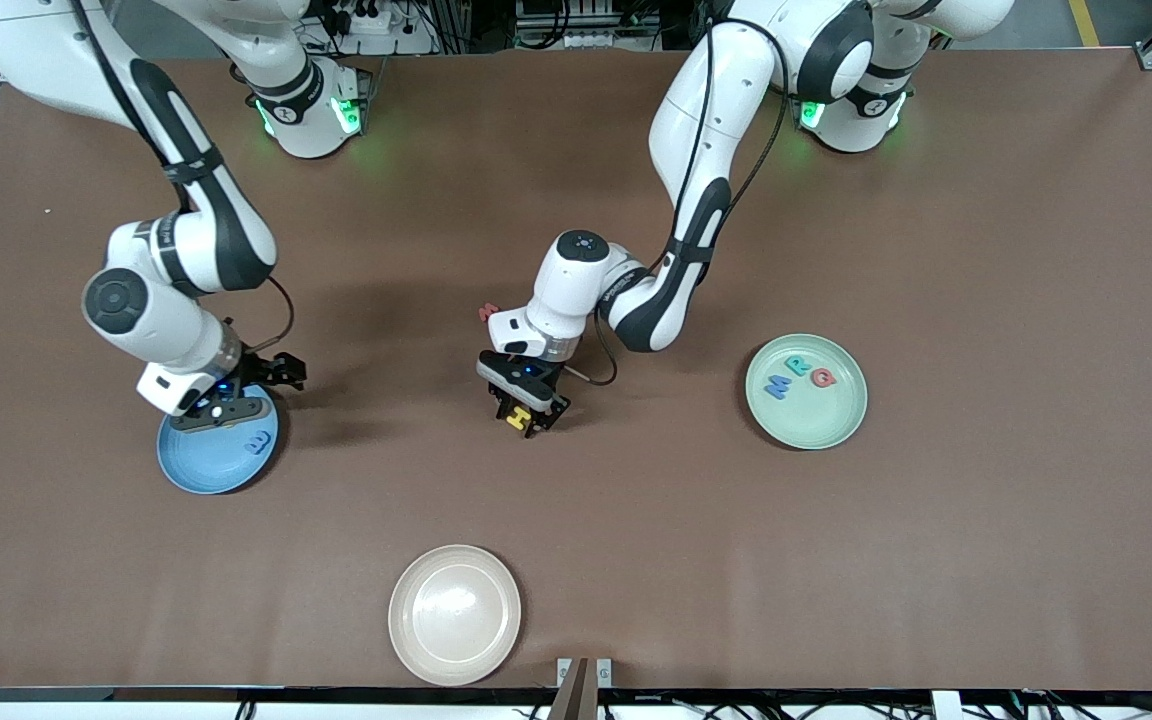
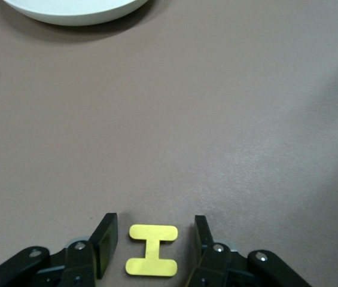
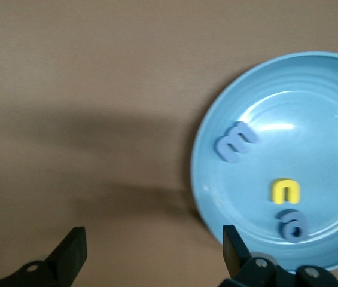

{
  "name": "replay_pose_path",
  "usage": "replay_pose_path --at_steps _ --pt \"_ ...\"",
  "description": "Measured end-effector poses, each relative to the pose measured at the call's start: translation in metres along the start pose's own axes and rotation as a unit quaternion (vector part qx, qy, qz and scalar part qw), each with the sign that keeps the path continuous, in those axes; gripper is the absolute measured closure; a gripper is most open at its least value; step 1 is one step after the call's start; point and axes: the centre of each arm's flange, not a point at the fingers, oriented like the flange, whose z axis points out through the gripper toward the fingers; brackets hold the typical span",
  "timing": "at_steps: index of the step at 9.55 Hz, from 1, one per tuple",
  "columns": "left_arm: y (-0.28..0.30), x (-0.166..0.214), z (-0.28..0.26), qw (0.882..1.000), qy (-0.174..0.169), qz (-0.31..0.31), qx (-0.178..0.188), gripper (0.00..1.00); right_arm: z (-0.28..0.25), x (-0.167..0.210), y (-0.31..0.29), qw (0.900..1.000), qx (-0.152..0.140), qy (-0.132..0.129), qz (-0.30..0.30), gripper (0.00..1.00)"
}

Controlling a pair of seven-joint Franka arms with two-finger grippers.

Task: Sort upper and lower case letters into plates
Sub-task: 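Grasp the H with the left gripper while the right gripper reaches the w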

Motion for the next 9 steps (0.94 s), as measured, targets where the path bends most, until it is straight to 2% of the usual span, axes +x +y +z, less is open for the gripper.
replay_pose_path --at_steps 1,3,7,9 --pt "0.001 0.0 -0.001 1.0 -0.004 0.0 0.001 0.44 0.0 0.001 -0.013 1.0 0.0 0.0 0.014 0.0" --pt "0.002 0.003 -0.003 1.0 -0.016 0.0 0.008 0.57 0.0 0.002 -0.042 0.999 0.0 0.0 0.044 0.0" --pt "0.003 0.004 -0.005 1.0 -0.019 0.0 0.009 0.66 0.0 0.002 -0.063 0.997 0.0 0.0 0.071 0.0" --pt "0.004 0.004 -0.005 1.0 -0.02 0.0 0.009 0.66 0.001 0.001 -0.076 0.997 0.001 0.0 0.074 0.0"
